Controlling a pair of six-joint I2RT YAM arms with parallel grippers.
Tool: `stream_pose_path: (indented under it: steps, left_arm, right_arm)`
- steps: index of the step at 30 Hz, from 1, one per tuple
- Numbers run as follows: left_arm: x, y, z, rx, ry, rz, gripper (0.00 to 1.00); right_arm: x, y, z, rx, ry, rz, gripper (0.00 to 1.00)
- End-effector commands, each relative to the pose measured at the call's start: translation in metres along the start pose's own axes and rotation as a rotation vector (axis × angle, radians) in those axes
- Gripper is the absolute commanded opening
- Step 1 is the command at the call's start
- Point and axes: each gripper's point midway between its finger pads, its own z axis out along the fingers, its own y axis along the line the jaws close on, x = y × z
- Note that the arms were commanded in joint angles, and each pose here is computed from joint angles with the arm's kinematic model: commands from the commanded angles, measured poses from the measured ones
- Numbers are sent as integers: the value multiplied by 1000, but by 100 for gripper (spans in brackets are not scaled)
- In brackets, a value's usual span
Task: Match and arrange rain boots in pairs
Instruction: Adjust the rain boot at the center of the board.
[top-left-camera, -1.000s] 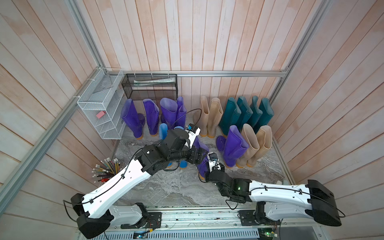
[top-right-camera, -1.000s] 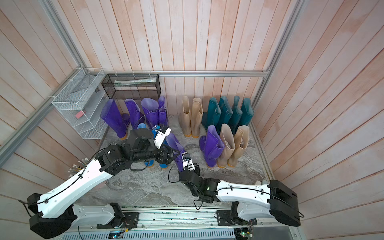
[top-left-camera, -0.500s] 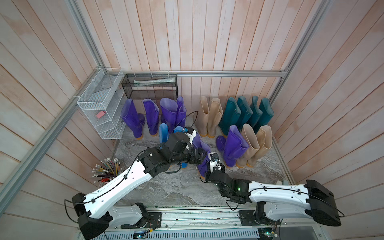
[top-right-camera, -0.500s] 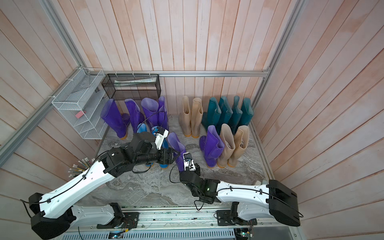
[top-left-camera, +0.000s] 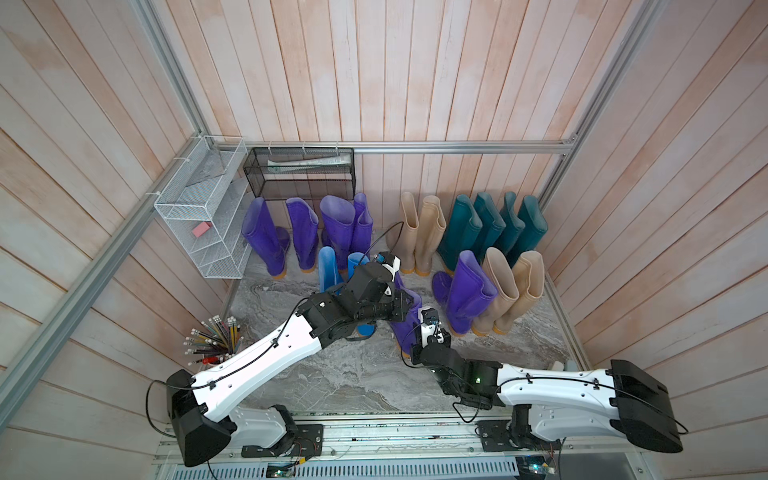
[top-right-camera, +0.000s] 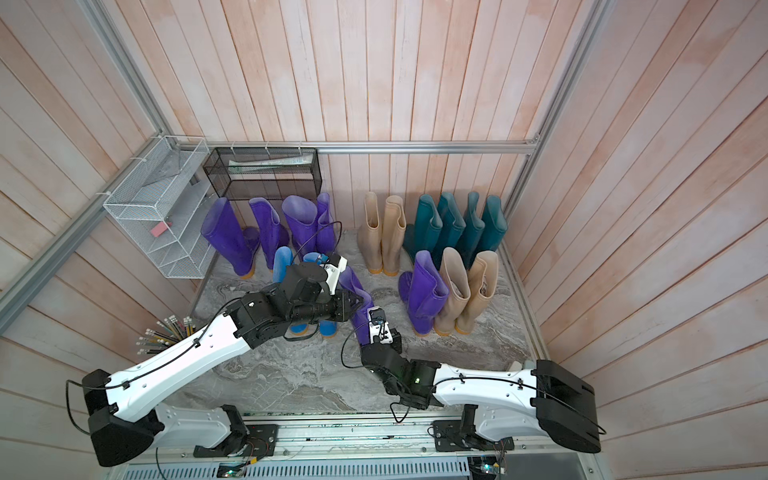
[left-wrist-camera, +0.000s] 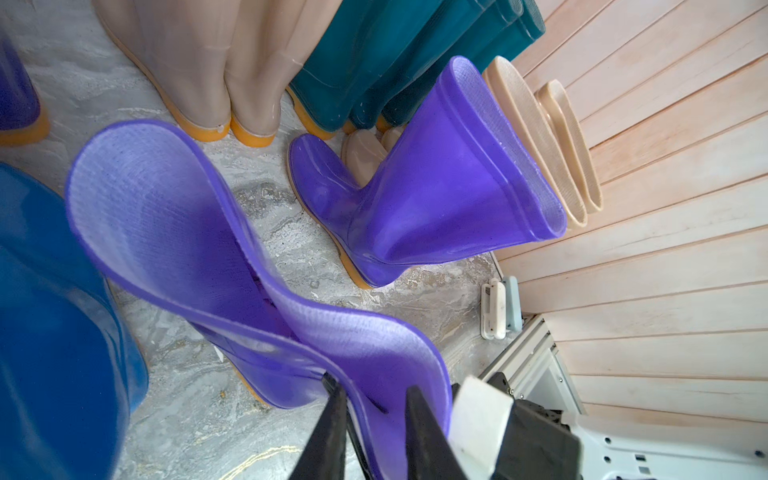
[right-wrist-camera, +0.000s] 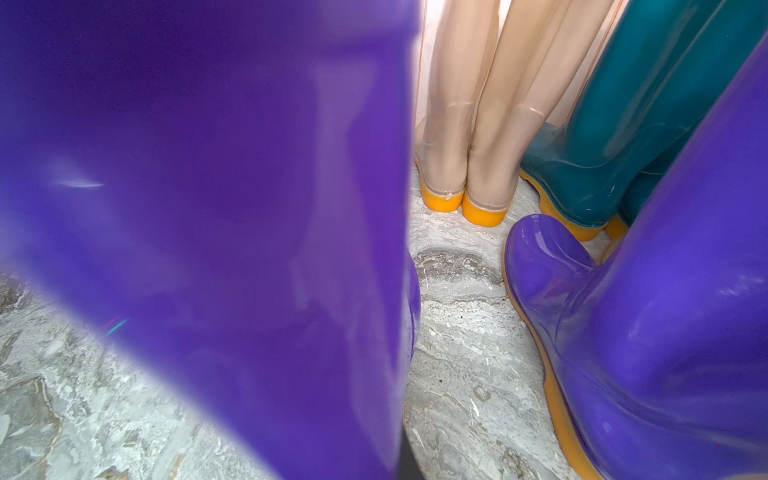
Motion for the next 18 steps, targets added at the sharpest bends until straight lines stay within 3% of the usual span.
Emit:
stream_pose_path:
  steps: [1, 2, 4, 8, 12, 14, 15, 18]
  left_arm:
    - [0, -7, 1, 40, 8, 41, 24]
    - [2, -7, 2, 38, 17, 45, 31]
    - [4, -4, 1, 20, 27, 60, 57]
    - [10, 3, 3, -7, 48, 73, 76]
    - [12, 7, 7, -20, 53, 93, 80]
    - [9, 8, 9, -22, 44, 109, 77]
    - [8, 11, 11, -25, 42, 108, 72]
    - [6, 13, 15, -15, 50, 123, 45]
  right_arm:
    - [-1, -1, -1, -3, -7, -4, 0]
    - [-1, -1, 0, -3, -8, -6, 0]
    - [-1, 0, 0, -4, -8, -11, 0]
    - [0, 4, 2, -14, -2, -20, 0]
    - [1, 6, 4, -15, 2, -28, 0]
    - [2, 7, 5, -17, 4, -34, 0]
    - [2, 8, 5, -18, 5, -37, 0]
    - [2, 9, 5, -22, 7, -37, 0]
